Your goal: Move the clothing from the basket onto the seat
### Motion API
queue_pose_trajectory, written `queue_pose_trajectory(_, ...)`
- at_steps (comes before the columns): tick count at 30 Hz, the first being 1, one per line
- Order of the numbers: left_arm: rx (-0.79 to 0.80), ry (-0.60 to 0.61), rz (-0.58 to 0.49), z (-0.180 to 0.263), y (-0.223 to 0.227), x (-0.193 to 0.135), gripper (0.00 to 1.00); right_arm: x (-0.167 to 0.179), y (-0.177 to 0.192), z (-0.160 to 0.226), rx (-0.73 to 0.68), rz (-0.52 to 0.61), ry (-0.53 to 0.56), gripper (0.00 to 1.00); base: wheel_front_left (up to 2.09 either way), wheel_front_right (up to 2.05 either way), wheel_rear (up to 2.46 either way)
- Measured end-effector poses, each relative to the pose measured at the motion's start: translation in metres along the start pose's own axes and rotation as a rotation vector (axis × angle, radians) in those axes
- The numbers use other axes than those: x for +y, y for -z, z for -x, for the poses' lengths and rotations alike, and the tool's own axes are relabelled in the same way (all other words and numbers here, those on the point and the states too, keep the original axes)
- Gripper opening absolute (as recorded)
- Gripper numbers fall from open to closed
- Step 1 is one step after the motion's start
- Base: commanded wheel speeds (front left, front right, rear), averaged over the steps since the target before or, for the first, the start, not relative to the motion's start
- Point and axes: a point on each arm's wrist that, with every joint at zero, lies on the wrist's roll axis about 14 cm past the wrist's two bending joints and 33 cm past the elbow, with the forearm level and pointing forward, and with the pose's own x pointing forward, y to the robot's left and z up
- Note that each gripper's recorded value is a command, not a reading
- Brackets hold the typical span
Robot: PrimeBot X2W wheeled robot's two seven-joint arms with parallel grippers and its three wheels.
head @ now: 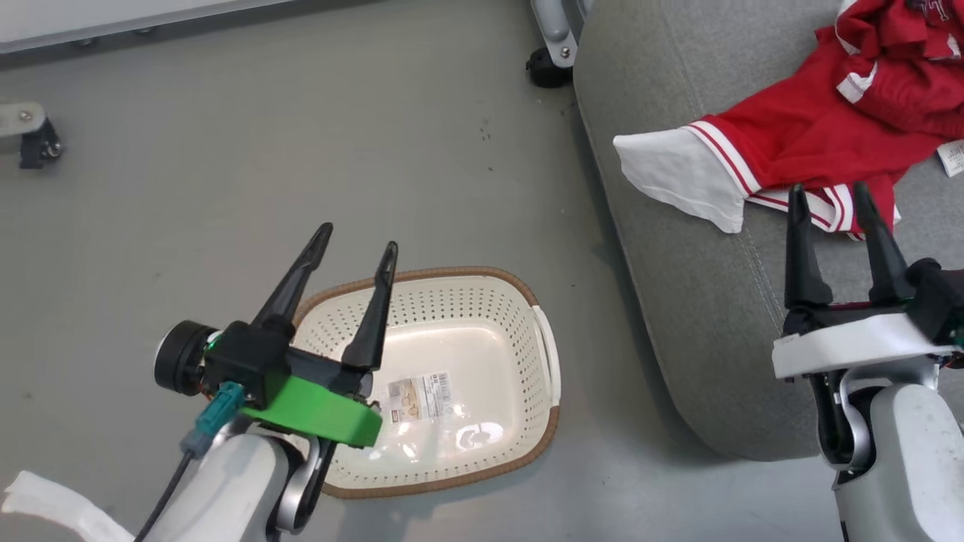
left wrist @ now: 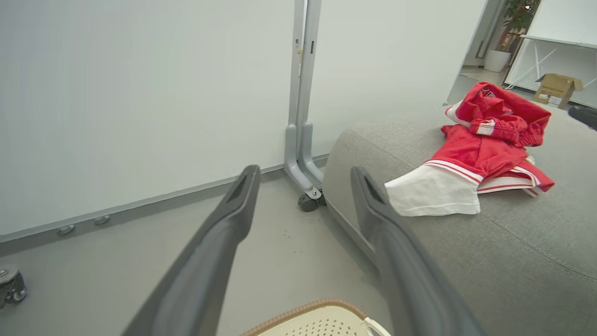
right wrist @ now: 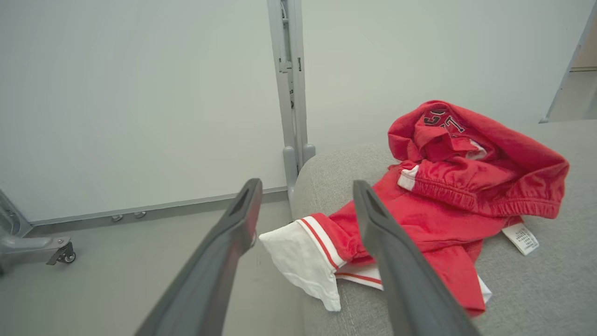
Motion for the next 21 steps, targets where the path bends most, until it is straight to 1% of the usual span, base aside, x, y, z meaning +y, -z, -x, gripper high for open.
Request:
queue_pose_trajectory(5,-0.038,-0.168,-0.016,0.021,-0.019,0.039,1.00,0.035,-0.007,0.004,-0.006,-0.039,-0.082,1.00,0.00,0.00,0.00)
queue_pose_trajectory(11,-0.081,-0.360,-0.020,0.062,-0.037,0.080,1.00,0.063,-0.011,0.015,0.002,-0.056,-0.153,1.00,0.00,0.00,0.00)
queue_pose_trajectory(16,-0.098,-0.469,-0.031,0.096,-0.044,0.097,1.00,0.077,-0.015,0.024,0.009,-0.055,-0.191,1.00,0.00,0.00,0.00)
queue_pose_trajectory(21,-0.099,-0.536,-0.041,0.128,-0.044,0.101,1.00,0.087,-0.019,0.034,0.016,-0.053,-0.220,1.00,0.00,0.00,0.00)
